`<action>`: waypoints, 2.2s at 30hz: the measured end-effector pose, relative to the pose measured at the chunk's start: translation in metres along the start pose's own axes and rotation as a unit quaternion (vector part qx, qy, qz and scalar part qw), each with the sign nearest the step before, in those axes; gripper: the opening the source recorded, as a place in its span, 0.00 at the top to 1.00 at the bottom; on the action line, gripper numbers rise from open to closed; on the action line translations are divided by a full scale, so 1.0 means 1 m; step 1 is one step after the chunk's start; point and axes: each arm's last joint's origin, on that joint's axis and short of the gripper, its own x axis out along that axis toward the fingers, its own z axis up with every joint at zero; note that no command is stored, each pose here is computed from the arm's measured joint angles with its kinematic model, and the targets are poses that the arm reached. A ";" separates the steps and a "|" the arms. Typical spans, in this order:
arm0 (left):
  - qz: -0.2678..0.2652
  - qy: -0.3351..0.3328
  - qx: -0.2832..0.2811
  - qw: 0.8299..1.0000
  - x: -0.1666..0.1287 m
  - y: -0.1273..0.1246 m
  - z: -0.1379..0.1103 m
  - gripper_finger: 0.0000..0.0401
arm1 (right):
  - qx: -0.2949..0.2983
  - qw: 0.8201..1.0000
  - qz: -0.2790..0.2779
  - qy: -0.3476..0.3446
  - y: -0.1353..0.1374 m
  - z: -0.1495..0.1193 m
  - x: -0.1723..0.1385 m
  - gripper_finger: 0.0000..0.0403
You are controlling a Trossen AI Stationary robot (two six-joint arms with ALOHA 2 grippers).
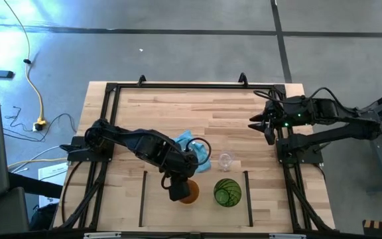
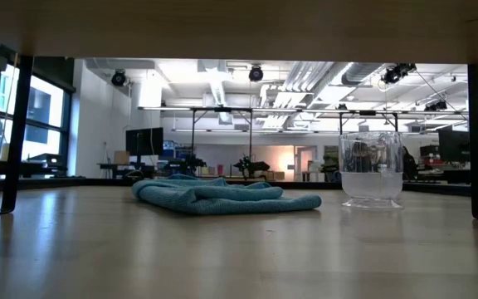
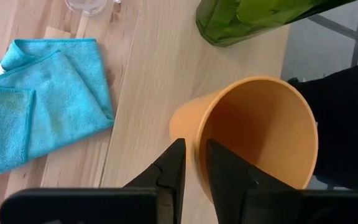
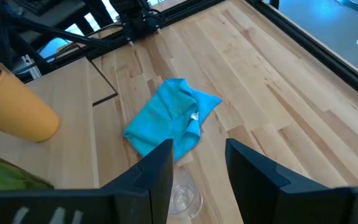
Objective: Stack small to large cups/mugs on shelf
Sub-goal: Put the yellow cup on the shelf
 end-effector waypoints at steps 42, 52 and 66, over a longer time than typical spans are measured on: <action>-0.029 -0.007 0.010 1.000 0.011 -0.006 0.007 0.87 | 0.002 1.000 0.000 0.000 0.000 0.000 0.000 0.66; -0.039 -0.020 0.012 0.999 0.011 -0.008 0.009 0.87 | 0.000 1.000 0.000 0.000 0.000 0.000 0.000 0.66; -0.042 -0.018 0.014 0.999 0.011 -0.008 0.009 0.87 | 0.000 1.000 0.000 0.000 0.000 0.000 0.000 0.66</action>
